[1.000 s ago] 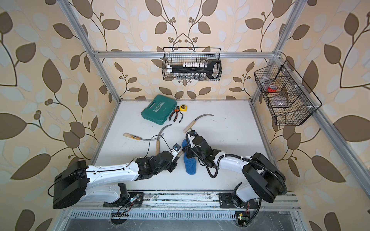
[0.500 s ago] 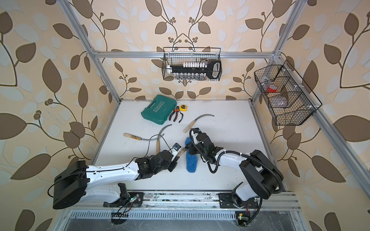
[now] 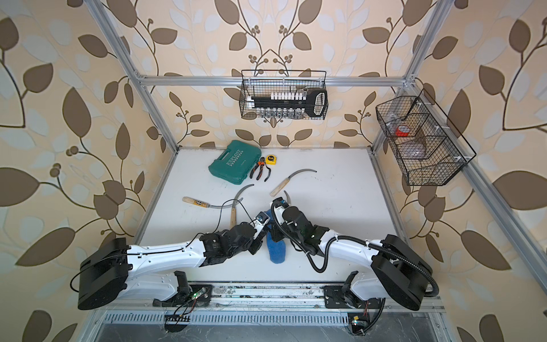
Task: Wipe small sickles with rags
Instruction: Wipe the small sickle.
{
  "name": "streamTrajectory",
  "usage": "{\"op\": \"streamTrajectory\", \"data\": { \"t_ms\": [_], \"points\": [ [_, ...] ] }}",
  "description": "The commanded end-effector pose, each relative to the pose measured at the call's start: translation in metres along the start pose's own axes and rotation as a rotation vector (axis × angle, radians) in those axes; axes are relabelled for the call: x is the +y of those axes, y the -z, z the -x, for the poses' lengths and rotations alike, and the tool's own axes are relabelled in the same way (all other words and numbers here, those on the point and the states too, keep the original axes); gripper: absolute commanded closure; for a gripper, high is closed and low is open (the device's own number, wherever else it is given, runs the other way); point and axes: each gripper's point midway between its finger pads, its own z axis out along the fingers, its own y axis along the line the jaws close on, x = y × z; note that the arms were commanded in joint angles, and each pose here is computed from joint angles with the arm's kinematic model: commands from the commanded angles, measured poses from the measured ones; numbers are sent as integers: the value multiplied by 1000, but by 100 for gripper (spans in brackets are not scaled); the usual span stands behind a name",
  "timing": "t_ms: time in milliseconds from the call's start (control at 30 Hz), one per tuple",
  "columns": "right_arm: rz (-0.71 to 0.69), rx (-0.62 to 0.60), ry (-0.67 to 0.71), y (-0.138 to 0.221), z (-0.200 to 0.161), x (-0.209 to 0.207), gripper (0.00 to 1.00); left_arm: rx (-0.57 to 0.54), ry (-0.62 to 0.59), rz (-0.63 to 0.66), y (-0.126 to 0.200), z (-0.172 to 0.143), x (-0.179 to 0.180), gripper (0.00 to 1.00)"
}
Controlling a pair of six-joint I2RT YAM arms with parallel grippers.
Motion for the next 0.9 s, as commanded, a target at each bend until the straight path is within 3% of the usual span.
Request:
{"op": "streamTrajectory", "data": {
  "t_ms": [0,167,433,667,733,867],
  "points": [
    [-69,78,-72,-2,-22,-50,100,-169,53,-43,14,55,-7,100],
    [-127,-11,-181,25,-7,-94,100,-166,38,-45,15,53,-7,100],
    [-305,-208,-247,85,23,-120,100,-183,-7,-141,20,46,-22,100],
    [-535,-204,-327,89,52,-176,100,-156,-1,-153,17,38,-24,100],
    [-532,-214,-331,84,65,-185,100,-147,9,-139,15,35,-21,100],
    [-342,-227,-284,68,82,-159,100,-103,34,-79,7,27,-12,100]
  ]
}}
